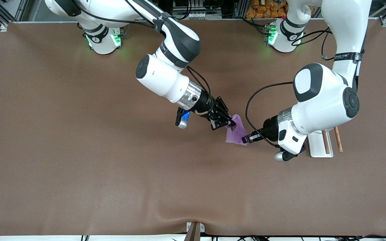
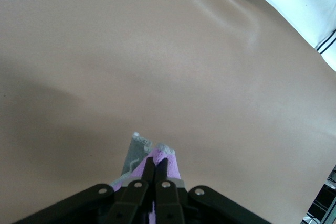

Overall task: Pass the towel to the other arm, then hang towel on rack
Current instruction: 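Carry the towel with the left gripper while the right gripper withdraws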

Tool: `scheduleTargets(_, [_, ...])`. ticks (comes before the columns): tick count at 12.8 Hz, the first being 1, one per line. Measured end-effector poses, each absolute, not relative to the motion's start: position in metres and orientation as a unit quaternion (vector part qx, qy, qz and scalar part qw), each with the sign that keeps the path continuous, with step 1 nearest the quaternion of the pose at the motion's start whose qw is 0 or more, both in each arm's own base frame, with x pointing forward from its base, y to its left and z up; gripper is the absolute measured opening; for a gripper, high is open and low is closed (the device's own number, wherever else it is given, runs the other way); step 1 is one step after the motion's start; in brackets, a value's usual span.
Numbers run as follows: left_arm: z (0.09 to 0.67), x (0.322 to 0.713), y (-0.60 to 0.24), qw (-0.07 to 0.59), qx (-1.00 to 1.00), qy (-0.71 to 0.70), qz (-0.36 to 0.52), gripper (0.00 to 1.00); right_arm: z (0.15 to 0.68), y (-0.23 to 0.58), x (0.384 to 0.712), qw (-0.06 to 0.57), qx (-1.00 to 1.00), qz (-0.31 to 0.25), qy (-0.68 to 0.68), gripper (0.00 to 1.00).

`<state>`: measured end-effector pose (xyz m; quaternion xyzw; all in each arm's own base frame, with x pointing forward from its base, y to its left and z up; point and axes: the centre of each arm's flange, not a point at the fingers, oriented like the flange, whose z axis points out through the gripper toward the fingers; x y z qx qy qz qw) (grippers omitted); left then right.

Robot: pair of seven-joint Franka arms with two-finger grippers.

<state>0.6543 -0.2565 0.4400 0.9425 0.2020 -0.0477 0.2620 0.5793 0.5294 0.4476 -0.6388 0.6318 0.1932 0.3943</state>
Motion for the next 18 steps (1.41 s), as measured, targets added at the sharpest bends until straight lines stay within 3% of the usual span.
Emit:
scheduleTargets(1, [0.438, 0.655, -0.249, 0.254, 0.944, 0.203, -0.054, 0.02, 0.447, 0.528, 0.581, 0.393, -0.639, 0.193, 0.633, 0.05])
scheduleTargets(5, [0.440, 0.655, -0.206, 0.150, 0.974, 0.159, -0.051, 0.02, 0.445, 0.521, 0.587, 0.381, -0.642, 0.196, 0.636, 0.52])
scheduleTargets(9, [0.448, 0.651, -0.160, 0.125, 0.984, 0.100, -0.073, 0.02, 0.459, 0.477, 0.614, 0.327, -0.666, 0.208, 0.638, 0.98])
scheduleTargets(12, [0.436, 0.654, -0.093, 0.094, 0.989, 0.063, -0.092, 0.02, 0.473, 0.441, 0.623, 0.267, -0.706, 0.191, 0.628, 1.00])
scheduleTargets(14, [0.424, 0.650, -0.054, 0.076, 0.990, 0.039, -0.113, 0.02, 0.482, 0.425, 0.629, 0.265, -0.721, 0.176, 0.616, 1.00])
scheduleTargets(18, [0.411, 0.641, 0.030, 0.093, 0.986, -0.011, -0.136, 0.02, 0.514, 0.353, 0.645, 0.234, -0.768, 0.177, 0.569, 1.00])
